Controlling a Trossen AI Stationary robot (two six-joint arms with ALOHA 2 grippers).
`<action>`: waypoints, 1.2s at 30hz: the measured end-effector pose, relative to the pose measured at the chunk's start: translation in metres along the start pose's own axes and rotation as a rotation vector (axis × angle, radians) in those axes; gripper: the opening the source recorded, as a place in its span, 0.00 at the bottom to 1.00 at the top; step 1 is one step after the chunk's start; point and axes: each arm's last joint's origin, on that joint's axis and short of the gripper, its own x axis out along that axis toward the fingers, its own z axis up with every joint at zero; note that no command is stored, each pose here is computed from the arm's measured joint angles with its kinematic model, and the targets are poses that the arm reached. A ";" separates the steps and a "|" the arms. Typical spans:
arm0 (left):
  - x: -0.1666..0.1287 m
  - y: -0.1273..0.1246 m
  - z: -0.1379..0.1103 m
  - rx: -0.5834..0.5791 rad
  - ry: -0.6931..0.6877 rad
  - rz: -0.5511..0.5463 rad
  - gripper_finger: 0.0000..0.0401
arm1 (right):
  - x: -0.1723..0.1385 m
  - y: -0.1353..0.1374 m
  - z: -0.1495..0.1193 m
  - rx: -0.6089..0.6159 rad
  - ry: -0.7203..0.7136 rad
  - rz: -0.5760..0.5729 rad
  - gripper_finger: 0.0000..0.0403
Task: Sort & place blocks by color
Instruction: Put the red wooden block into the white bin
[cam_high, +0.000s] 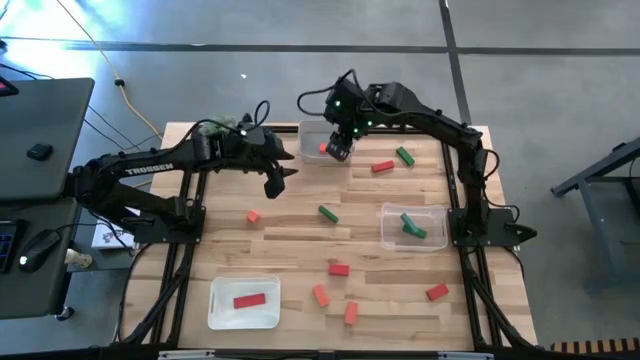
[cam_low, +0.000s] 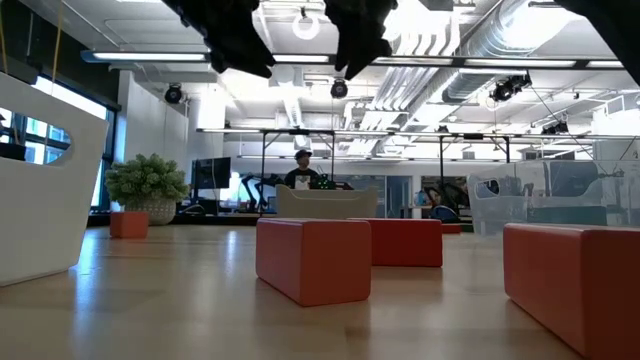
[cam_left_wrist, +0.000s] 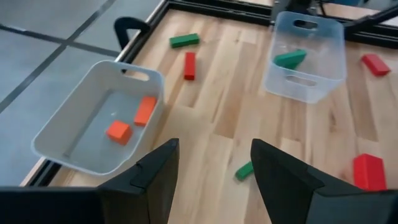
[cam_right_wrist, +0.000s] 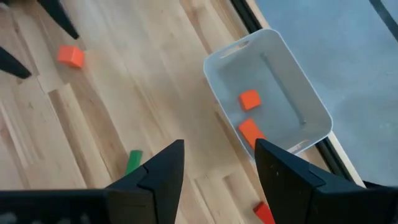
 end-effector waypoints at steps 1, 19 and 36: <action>0.000 -0.003 0.001 0.006 -0.006 -0.008 0.47 | 0.000 0.004 -0.001 -0.005 0.003 -0.004 0.46; -0.002 -0.030 0.000 0.129 -0.009 -0.123 0.46 | 0.031 0.085 -0.049 -0.005 0.145 -0.147 0.46; -0.003 -0.037 -0.010 0.101 0.086 -0.133 0.46 | 0.025 0.118 -0.092 -0.119 0.329 -0.307 0.46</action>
